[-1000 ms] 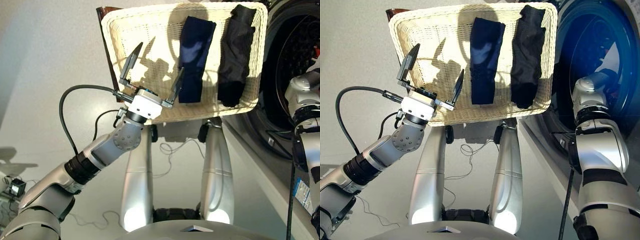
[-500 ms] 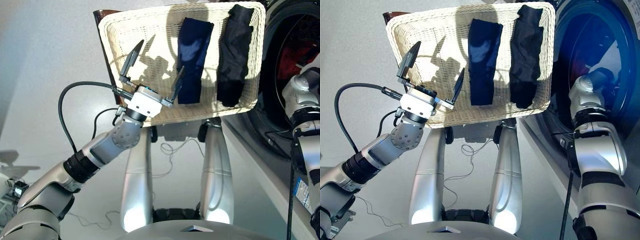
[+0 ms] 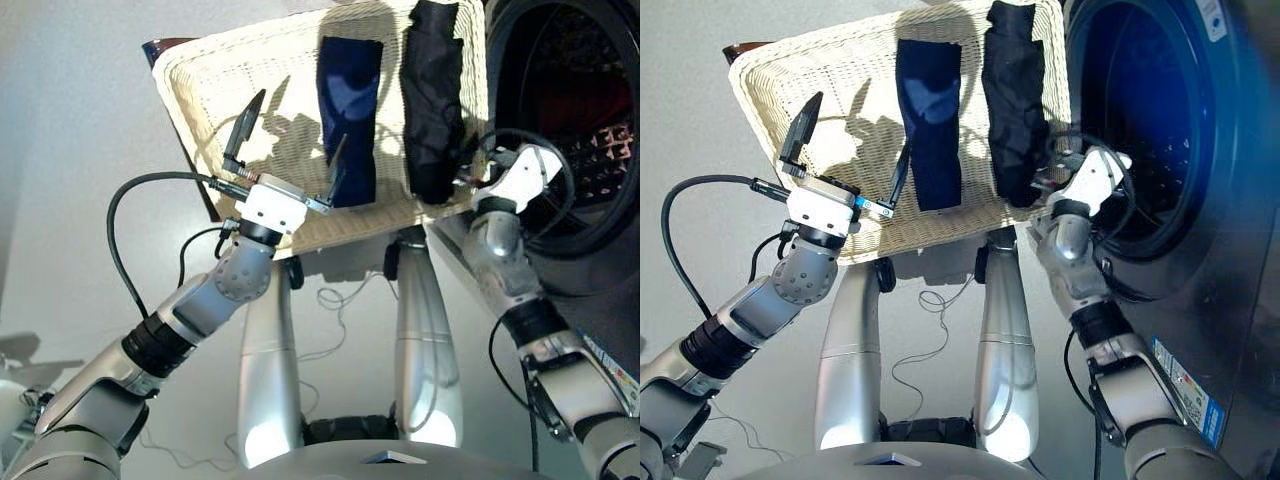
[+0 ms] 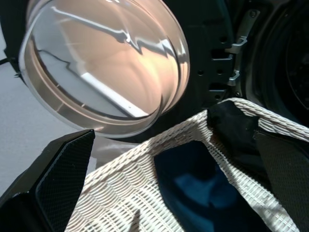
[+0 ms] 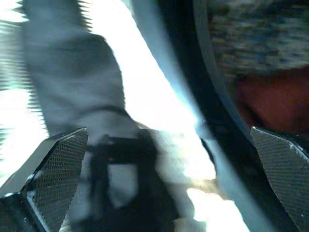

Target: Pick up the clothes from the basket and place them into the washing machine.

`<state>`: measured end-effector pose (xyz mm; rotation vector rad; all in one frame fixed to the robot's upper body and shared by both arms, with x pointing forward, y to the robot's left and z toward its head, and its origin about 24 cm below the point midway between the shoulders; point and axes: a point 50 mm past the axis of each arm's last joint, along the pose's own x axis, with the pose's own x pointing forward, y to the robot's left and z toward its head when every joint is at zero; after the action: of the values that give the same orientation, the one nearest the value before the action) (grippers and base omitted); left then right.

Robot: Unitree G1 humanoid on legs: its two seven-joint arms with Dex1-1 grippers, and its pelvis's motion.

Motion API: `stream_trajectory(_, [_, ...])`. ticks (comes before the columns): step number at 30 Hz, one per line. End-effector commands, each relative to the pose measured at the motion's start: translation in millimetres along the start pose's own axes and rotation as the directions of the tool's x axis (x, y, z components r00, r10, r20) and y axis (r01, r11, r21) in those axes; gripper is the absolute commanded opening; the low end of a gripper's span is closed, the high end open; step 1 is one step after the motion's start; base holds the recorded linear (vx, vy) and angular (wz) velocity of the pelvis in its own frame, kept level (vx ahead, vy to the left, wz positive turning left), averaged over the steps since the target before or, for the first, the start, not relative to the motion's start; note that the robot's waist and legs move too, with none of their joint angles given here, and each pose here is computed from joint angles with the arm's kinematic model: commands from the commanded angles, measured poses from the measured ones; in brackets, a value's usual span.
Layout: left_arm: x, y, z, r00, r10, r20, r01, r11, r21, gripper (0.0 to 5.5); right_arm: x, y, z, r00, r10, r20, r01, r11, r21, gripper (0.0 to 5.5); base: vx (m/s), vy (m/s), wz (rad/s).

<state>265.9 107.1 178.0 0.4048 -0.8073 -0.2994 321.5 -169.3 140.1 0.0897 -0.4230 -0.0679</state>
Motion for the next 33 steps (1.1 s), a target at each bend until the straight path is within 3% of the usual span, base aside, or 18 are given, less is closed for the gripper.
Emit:
stream_trajectory(1, [-16.3,-5.6,3.2,0.997,-0.073,-0.009,0.072,0.996,-0.057,5.5,-2.9,18.7,49.4,0.948,0.206,0.244,-0.206,0.978,-0.024,5.5,0.0,0.0,0.0])
stream_trajectory(6, [-22.1,-23.7,-29.6,0.979,-0.104,-0.177,0.069,0.979,-0.19,5.5,-4.6,45.1,78.2,0.871,0.33,0.363,-0.323,0.943,-0.082,5.5,0.0,0.0,0.0])
stream_trajectory(9, [-21.5,-42.6,-42.8,0.962,-0.082,-0.261,0.005,0.959,-0.282,5.5,-3.9,58.1,92.4,0.832,0.36,0.423,-0.351,0.931,-0.102,5.5,0.0,0.0,0.0])
stream_trajectory(10, [-21.0,-62.3,-51.6,0.942,-0.099,-0.321,-0.017,0.94,-0.34,5.5,-2.3,67.1,104.3,0.797,0.38,0.469,-0.357,0.923,-0.141,5.5,0.0,0.0,0.0])
stream_trajectory(12, [-15.7,-79.8,-59.9,0.92,-0.108,-0.377,-0.051,0.919,-0.39,5.5,-1.4,78.9,115.9,0.76,0.402,0.511,-0.382,0.912,-0.149,5.5,-0.012,-0.032,0.001])
stream_trajectory(15, [-4.8,-90.4,-63.1,0.909,-0.109,-0.402,-0.078,0.903,-0.422,5.5,-0.7,91.4,125.4,0.725,0.423,0.544,-0.409,0.9,-0.155,5.5,0.0,0.0,0.0])
stream_trajectory(19, [15.3,-108.3,-67.6,0.873,-0.087,-0.48,-0.208,0.823,-0.528,5.5,-2.8,120.6,135.9,0.675,0.458,0.579,-0.47,0.871,-0.14,5.5,-0.006,-0.016,-0.005])
stream_trajectory(23, [32.7,-111.9,-69.7,0.829,-0.035,-0.558,-0.371,0.713,-0.595,5.5,-5.9,144.9,138.1,0.643,0.508,0.573,-0.537,0.833,-0.135,5.5,0.0,0.0,0.0])
stream_trajectory(29, [46.8,-109.4,-76.1,0.762,0.018,-0.648,-0.523,0.607,-0.598,5.5,-13.3,163.2,139.3,0.607,0.558,0.566,-0.609,0.784,-0.121,5.5,0.0,0.0,0.0])
stream_trajectory(33, [54.5,-99.0,-81.1,0.718,0.08,-0.691,-0.605,0.563,-0.563,5.5,-15.0,165.8,138.2,0.607,0.565,0.559,-0.625,0.774,-0.105,5.5,0.0,0.0,0.0])
